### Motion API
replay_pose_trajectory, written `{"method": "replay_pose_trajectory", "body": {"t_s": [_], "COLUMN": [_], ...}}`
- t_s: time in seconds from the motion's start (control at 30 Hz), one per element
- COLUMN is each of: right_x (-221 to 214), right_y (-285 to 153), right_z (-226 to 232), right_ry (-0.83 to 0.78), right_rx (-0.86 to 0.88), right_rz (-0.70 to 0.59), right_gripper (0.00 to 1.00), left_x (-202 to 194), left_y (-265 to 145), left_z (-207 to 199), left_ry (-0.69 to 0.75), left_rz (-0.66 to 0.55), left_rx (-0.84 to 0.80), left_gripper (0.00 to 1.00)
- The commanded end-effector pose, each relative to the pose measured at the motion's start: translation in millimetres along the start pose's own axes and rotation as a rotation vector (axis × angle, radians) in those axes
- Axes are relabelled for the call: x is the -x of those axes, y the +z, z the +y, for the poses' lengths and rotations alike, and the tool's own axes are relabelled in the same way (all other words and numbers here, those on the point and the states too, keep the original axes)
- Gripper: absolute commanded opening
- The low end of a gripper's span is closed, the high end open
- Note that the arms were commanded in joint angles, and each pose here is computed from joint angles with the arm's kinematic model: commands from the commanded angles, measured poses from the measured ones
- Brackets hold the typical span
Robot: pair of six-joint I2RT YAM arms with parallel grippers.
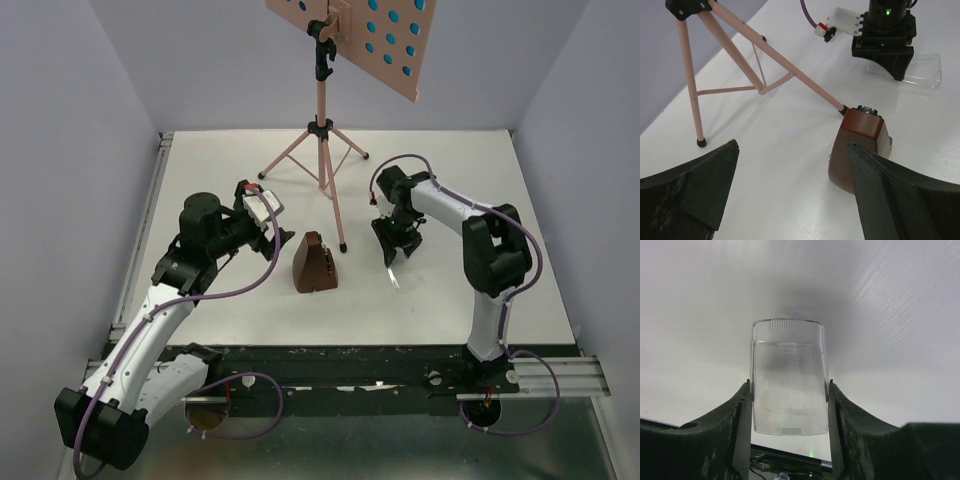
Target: Pack up the instrument practice props
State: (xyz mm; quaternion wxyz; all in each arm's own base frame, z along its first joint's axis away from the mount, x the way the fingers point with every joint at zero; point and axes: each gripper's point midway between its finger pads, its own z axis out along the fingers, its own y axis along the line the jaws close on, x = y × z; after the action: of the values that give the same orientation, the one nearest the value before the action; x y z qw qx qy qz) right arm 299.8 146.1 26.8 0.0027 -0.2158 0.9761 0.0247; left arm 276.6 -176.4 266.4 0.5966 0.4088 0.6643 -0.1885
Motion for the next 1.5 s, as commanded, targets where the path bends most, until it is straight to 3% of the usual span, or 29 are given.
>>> {"method": "replay_pose_trajectory", "body": {"t_s": [0.0, 0.13, 0.33, 0.53, 0.67, 0.87, 1.07, 1.47], "right_x": [32.1, 35.9, 50.1, 85.1, 93.2, 92.6, 66.4, 45.4], "right_y": [-80.2, -148.6, -241.7, -302.2, -319.5, -342.1, -335.0, -320.6], "right_z": [31.0, 60.3, 84.1, 108.2, 131.8, 157.2, 169.7, 172.0], "right_ry": [-0.193, -0.333, -0.473, -0.384, -0.346, -0.389, -0.519, -0.580], "right_rx": [0.191, 0.308, 0.334, 0.376, 0.448, 0.542, 0.605, 0.619], "right_rz": [-0.285, -0.616, -1.109, -1.307, -1.323, -1.346, -1.318, -1.285], "right_gripper": [0.00, 0.00, 0.00, 0.00, 0.00, 0.00, 0.00, 0.00], "left_x": [23.3, 41.5, 66.9, 92.9, 95.1, 82.2, 78.1, 58.2], "left_y": [4.5, 13.8, 31.2, 59.3, 67.2, 70.4, 58.5, 50.7], "left_z": [-7.8, -6.4, -13.6, -41.3, -56.4, -41.0, -18.6, -13.7], "left_ry": [0.005, 0.023, 0.061, 0.060, 0.034, 0.058, 0.055, 0.063], "left_rz": [-0.049, -0.092, -0.174, -0.256, -0.264, -0.222, -0.184, -0.122], "left_rx": [-0.085, -0.106, -0.161, -0.261, -0.300, -0.157, -0.019, 0.026], "left_gripper": [0.99, 0.99, 0.99, 0.99, 0.99, 0.99, 0.98, 0.98]}}
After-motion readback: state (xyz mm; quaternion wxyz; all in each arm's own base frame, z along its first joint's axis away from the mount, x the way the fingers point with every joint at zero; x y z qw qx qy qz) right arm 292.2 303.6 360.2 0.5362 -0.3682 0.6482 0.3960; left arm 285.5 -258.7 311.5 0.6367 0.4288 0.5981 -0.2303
